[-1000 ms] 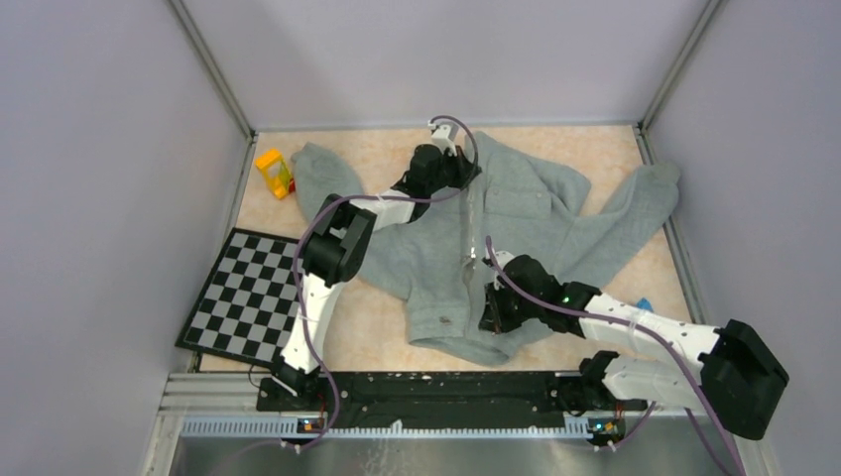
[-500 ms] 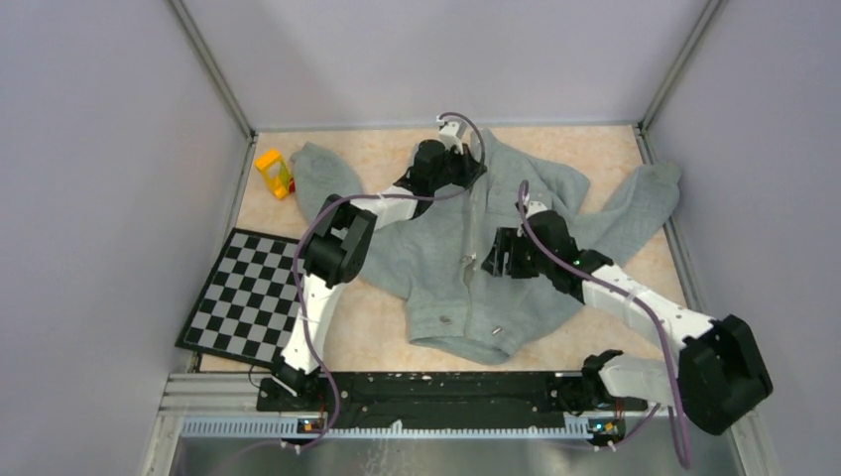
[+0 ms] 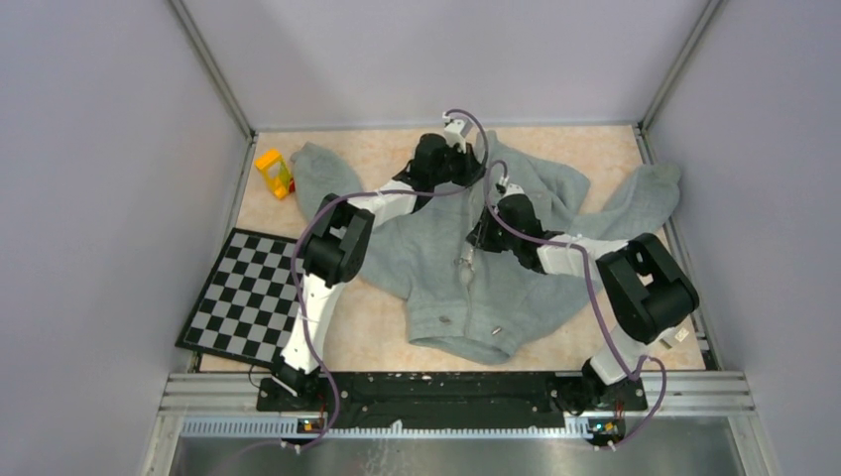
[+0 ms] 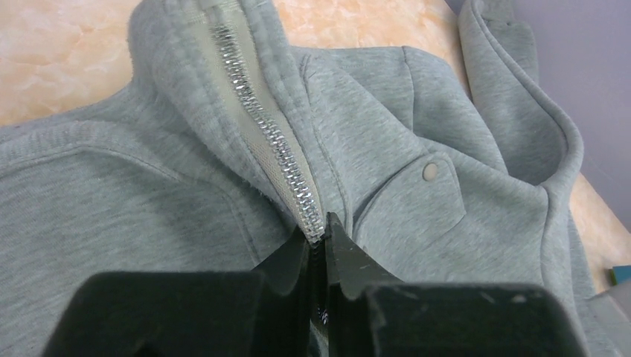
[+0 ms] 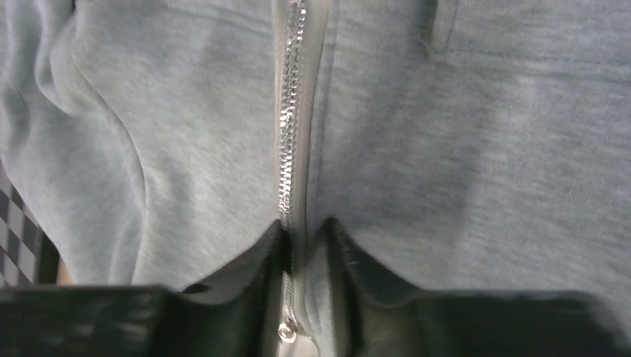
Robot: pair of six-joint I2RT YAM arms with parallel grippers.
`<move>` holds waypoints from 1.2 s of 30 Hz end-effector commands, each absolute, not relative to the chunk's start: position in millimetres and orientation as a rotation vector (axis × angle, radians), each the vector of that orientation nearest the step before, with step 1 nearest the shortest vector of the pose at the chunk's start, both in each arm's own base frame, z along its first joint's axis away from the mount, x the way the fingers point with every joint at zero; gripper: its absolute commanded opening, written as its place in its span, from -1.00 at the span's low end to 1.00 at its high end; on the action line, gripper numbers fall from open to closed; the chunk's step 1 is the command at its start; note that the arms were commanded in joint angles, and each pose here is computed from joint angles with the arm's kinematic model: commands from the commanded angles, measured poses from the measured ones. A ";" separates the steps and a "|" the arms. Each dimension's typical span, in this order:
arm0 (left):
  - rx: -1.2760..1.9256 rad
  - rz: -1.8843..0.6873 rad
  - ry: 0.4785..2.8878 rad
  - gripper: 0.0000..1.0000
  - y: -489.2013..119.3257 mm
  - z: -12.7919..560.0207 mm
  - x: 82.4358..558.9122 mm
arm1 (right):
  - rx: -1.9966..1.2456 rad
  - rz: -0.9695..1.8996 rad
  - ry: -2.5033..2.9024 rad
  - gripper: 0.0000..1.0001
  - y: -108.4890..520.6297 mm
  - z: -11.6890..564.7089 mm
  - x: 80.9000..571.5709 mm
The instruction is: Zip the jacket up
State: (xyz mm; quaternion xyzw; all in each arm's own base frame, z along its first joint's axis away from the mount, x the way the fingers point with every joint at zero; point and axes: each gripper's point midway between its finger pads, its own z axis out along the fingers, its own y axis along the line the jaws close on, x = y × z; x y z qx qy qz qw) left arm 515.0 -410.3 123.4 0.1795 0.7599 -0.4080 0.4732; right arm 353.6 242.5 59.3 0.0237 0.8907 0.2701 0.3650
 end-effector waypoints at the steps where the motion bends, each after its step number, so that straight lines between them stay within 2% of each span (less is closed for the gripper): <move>1: 0.511 -1.035 1.751 -0.66 -421.1 187.1 513.3 | 0.077 0.795 2.078 -0.70 253.3 95.5 382.6; 3: 0.533 -1.018 1.805 -0.44 -414.0 184.4 510.4 | 0.048 0.837 2.042 -0.99 254.1 101.8 384.1; 5: 0.550 -1.030 1.867 -0.01 -401.3 182.2 498.6 | 0.000 0.886 2.029 -1.00 257.3 105.2 384.1; 6: 0.549 -1.023 1.902 0.30 -391.3 179.6 490.8 | -0.016 0.900 2.022 -1.00 257.8 106.4 384.4; 7: 0.532 -1.008 1.922 0.47 -378.4 183.6 484.1 | -0.036 0.929 2.013 -1.00 259.6 107.8 383.4; 9: 0.513 -1.003 1.954 0.68 -355.9 186.0 463.0 | -0.062 0.975 1.992 -1.00 262.2 110.5 381.6; 10: 0.500 -1.013 1.955 0.72 -344.5 196.4 451.4 | -0.059 0.981 1.994 -1.00 262.1 109.4 381.4; 14: 0.481 -1.178 2.041 0.75 -321.3 177.3 392.6 | -0.045 0.999 1.997 -1.00 260.1 106.4 382.9; 17: 0.483 -1.282 2.074 0.64 -317.0 164.6 356.6 | -0.030 1.019 1.996 -1.00 257.6 104.3 383.2; 19: 0.465 -1.311 2.112 0.48 -312.0 147.9 338.1 | -0.028 1.031 1.990 -1.00 256.5 104.1 382.4; 20: 0.456 -1.319 2.120 0.35 -310.6 143.1 333.6 | -0.025 1.035 1.987 -1.00 255.6 104.3 382.6; 22: 0.436 -1.336 2.138 0.26 -309.1 133.7 328.1 | -0.027 1.047 1.979 -1.00 255.2 104.7 381.4; 25: 0.451 -1.381 2.169 0.25 -313.9 128.7 322.3 | -0.023 1.055 1.970 -1.00 254.1 105.3 381.1; 28: 0.459 -1.377 2.168 0.32 -321.1 124.5 318.3 | -0.023 1.058 1.970 -1.00 254.0 105.0 381.0; 31: 0.476 -1.419 2.158 0.19 -332.2 123.1 313.0 | -0.022 1.060 1.968 -1.00 253.4 105.0 380.9; 36: 0.429 -1.357 2.210 0.13 -335.0 109.9 317.9 | -0.027 1.065 1.960 -1.00 253.6 106.6 379.6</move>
